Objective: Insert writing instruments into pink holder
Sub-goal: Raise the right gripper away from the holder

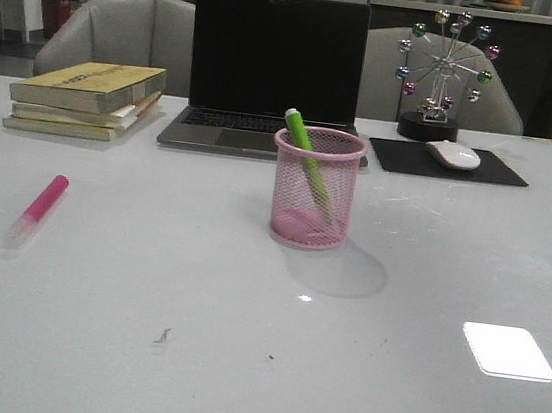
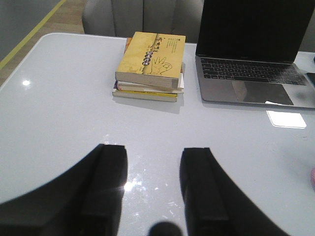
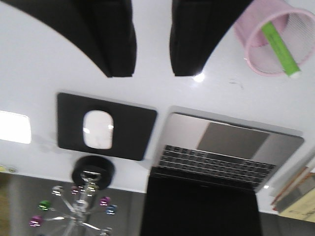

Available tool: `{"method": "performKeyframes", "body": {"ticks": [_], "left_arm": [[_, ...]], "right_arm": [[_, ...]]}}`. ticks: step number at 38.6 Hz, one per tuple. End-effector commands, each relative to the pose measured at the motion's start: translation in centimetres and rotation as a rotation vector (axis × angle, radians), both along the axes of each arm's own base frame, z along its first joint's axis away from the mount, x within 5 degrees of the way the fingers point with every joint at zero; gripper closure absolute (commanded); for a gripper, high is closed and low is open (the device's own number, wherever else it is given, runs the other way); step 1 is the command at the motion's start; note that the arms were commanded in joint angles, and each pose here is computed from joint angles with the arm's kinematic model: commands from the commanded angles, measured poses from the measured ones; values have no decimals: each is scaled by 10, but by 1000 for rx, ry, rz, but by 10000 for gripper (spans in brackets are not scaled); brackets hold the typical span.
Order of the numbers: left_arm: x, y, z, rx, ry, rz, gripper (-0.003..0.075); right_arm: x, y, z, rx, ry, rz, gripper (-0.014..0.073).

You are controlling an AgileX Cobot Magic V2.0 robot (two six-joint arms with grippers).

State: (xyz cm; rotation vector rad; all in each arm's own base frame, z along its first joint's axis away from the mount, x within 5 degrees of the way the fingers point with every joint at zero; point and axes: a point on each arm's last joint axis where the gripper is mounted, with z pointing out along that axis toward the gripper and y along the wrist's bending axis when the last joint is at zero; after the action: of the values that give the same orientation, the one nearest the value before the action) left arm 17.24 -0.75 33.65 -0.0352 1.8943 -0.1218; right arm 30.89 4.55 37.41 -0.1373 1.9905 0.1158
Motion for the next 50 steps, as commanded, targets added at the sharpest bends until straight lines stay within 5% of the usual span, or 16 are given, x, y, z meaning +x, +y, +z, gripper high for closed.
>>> {"method": "performKeyframes", "body": {"ticks": [1,10,24,37,50], "left_arm": [[2,0,20,-3,-125,9,380],[2,0,21,-3,-126,9,380],[1,0,18,9,-99,2,379],[13,-11,35,56,-78,-74,379],[102,-34,52,-1,113,-154,380]], "right_arm": [[-38,-29,44,-46,-76,-75,271],[-110,-56,39,-94,13,-184,271],[-189,-54,-35,-97,122,-188,271],[-205,-53,-40,-84,97,-195,271],[-206,-53,-43,-86,136,-195,271]]}}
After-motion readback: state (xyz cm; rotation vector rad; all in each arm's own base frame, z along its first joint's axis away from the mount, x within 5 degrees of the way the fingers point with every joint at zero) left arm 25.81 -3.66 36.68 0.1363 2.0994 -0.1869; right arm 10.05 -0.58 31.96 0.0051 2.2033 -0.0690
